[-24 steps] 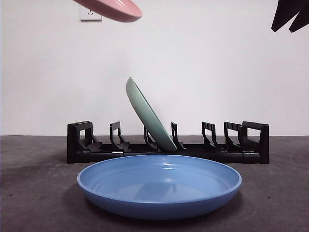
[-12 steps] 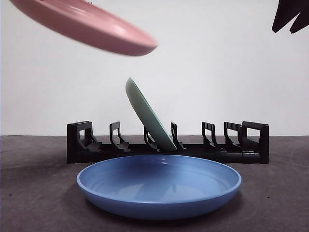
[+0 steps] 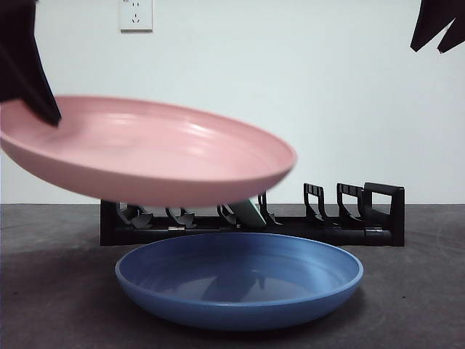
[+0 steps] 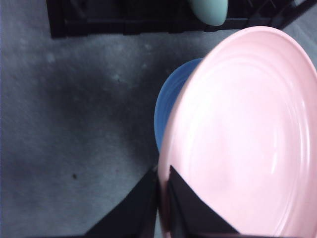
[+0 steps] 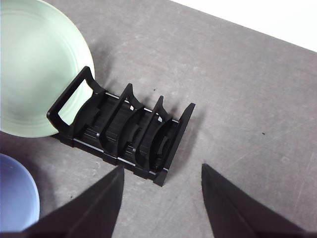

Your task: Place the plate

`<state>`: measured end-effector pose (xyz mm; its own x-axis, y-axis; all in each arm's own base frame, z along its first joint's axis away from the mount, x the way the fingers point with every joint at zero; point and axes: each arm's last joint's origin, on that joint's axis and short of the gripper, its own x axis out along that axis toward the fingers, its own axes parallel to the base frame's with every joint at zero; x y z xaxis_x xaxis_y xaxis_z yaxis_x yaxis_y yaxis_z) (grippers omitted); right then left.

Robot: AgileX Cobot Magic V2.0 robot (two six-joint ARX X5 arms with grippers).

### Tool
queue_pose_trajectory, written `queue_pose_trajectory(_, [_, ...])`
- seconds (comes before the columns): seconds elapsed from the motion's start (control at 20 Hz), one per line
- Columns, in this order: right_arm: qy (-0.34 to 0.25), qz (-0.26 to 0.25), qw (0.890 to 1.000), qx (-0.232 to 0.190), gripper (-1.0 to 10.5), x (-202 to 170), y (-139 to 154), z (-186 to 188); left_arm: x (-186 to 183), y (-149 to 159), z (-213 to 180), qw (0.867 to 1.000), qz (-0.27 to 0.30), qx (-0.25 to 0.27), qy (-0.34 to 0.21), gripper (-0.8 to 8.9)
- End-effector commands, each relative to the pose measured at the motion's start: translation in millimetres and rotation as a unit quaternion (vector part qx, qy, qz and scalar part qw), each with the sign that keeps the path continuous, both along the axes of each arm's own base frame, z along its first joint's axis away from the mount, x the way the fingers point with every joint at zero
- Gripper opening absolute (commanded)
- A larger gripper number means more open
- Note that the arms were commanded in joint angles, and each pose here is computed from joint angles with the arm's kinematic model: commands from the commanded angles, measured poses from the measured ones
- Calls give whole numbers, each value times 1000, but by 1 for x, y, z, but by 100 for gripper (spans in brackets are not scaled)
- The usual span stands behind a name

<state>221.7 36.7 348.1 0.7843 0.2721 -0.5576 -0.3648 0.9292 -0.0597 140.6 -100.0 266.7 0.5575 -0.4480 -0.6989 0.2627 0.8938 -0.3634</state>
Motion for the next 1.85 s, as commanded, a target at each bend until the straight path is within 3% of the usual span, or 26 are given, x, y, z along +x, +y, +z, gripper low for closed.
queue_pose_trajectory(0.05, [-5, -2, 1000, 6, 242, 1, 1, 4, 3, -7, -5, 998, 33, -51, 18, 15])
queue_pose_trajectory(0.2, [-5, -2, 1000, 6, 242, 2, 1, 4, 5, -14, -16, 995, 52, -63, 49, 15])
queue_pose_trajectory(0.65, [-6, -2, 1000, 7, 242, 2, 1, 4, 29, -46, -53, 992, 70, -26, 101, 16])
queue_pose_trajectory(0.85, [-5, 3, 1000, 7, 242, 1, 3, 4, 32, -52, -62, 991, 90, -2, 103, 16])
queue_pose_trajectory(1.4, [-5, 8, 1000, 8, 242, 1, 6, 4, 43, -61, -79, 989, 96, 5, 110, 16])
queue_pose_trajectory(1.5, [-5, 8, 1000, 8, 242, 1, 6, 4, 44, -62, -81, 989, 96, 7, 112, 56])
queue_pose_trajectory(1.65, [-4, 7, 1000, 10, 242, 1, 6, 4, 46, -64, -82, 990, 95, 1, 108, 213])
queue_pose_trajectory(1.85, [-4, 7, 1000, 10, 242, 1, 6, 4, 45, -65, -77, 990, 80, -14, 111, 305])
